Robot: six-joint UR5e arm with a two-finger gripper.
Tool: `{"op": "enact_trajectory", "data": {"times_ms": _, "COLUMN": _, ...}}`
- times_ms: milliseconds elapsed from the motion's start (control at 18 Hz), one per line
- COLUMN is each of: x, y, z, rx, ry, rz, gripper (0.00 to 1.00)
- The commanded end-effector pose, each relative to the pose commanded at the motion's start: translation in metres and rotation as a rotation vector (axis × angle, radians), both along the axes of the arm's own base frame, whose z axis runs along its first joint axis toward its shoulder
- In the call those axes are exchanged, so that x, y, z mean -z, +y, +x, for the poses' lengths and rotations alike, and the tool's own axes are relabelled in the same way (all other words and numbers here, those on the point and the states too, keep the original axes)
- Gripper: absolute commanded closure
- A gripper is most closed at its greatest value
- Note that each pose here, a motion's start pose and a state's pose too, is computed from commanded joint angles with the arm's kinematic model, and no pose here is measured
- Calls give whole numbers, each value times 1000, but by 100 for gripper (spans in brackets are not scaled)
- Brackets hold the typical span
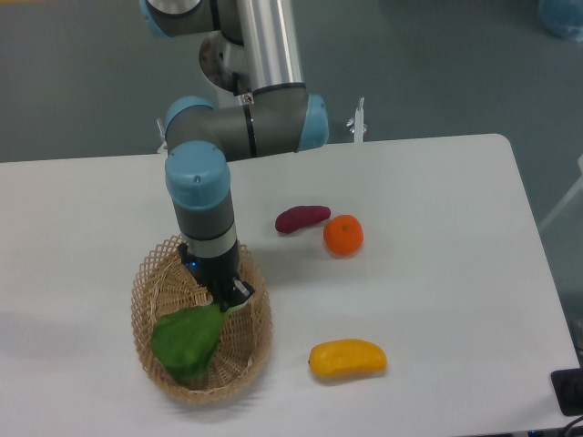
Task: Pick up the green vegetable from the basket
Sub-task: 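Lift the bok choy out of the basket and carry it beside the orange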
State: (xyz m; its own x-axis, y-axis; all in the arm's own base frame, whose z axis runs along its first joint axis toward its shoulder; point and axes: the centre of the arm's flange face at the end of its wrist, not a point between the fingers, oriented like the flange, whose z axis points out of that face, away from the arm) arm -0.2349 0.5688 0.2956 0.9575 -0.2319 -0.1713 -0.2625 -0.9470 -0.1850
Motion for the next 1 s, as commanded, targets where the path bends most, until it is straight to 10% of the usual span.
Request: {"op": "enact_trajectory", "data": {"times_ms": 1000, "x": -110, "y": -58, "z": -142, "rx": 8, "ry": -100, "rz": 42, "gripper": 88}}
